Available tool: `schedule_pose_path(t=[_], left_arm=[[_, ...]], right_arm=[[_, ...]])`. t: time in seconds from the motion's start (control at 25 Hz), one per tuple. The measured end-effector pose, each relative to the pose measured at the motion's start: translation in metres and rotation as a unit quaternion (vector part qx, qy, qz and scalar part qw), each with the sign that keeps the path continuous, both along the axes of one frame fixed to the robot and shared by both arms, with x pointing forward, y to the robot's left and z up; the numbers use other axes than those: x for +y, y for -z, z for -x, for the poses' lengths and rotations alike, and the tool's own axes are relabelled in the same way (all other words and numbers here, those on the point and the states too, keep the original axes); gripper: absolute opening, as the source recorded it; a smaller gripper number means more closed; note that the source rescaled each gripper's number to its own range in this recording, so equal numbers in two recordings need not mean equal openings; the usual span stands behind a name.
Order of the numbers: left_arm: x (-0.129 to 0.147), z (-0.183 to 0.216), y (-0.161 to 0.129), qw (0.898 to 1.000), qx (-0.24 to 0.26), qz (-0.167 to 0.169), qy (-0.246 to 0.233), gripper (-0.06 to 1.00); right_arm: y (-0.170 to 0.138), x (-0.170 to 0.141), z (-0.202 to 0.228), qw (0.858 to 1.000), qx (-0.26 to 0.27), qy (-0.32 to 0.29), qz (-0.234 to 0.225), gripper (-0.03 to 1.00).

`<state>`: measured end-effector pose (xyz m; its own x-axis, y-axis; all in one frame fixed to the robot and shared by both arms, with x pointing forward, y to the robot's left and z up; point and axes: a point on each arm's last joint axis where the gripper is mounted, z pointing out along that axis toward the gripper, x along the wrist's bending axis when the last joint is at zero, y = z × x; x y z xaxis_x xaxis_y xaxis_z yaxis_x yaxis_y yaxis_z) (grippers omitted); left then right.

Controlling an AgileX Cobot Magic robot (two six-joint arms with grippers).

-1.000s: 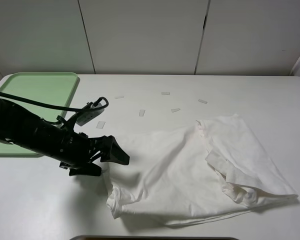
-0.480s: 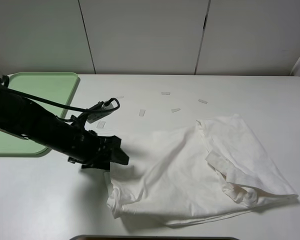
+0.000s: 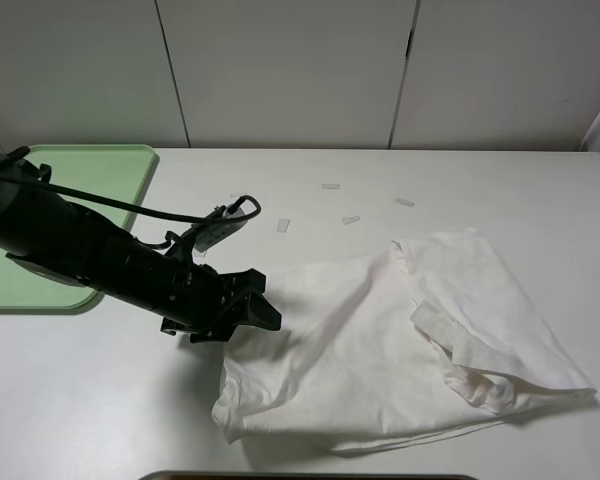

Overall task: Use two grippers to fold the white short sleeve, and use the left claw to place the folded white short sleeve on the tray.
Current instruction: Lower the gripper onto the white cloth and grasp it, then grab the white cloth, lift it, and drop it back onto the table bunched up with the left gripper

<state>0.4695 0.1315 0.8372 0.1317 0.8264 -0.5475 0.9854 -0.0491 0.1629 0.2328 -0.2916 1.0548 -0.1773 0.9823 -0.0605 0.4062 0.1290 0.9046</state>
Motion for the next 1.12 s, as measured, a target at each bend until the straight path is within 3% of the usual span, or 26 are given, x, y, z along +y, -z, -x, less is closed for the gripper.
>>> schedule_pose_path(t=[0.12,0.28,0.4,0.64,0.88,1.12], left_arm=[[0.001,0.0,0.001,1.0,-0.001,-0.005,-0.002,0.44],[0.002,0.0,0.002,1.0,-0.004,-0.011,0.007,0.12],[0.003,0.0,0.003,0.999,-0.011,-0.024,0.018,0.01],[0.017,-0.007,-0.001,0.995,-0.042,-0.08,0.052,0.0],[0.042,-0.035,-0.019,0.989,-0.074,-0.119,0.048,0.0],[0.071,-0.09,-0.064,0.975,-0.115,-0.179,0.063,0.0]], right_arm=[[0.0,0.0,0.0,1.0,0.0,0.0,0.0,1.0],[0.0,0.0,0.0,1.0,0.0,0.0,0.0,1.0],[0.0,0.0,0.0,1.0,0.0,0.0,0.0,1.0],[0.0,0.0,0.0,1.0,0.0,0.0,0.0,1.0],[0.0,0.0,0.0,1.0,0.0,0.0,0.0,1.0],[0.0,0.0,0.0,1.0,0.0,0.0,0.0,1.0]])
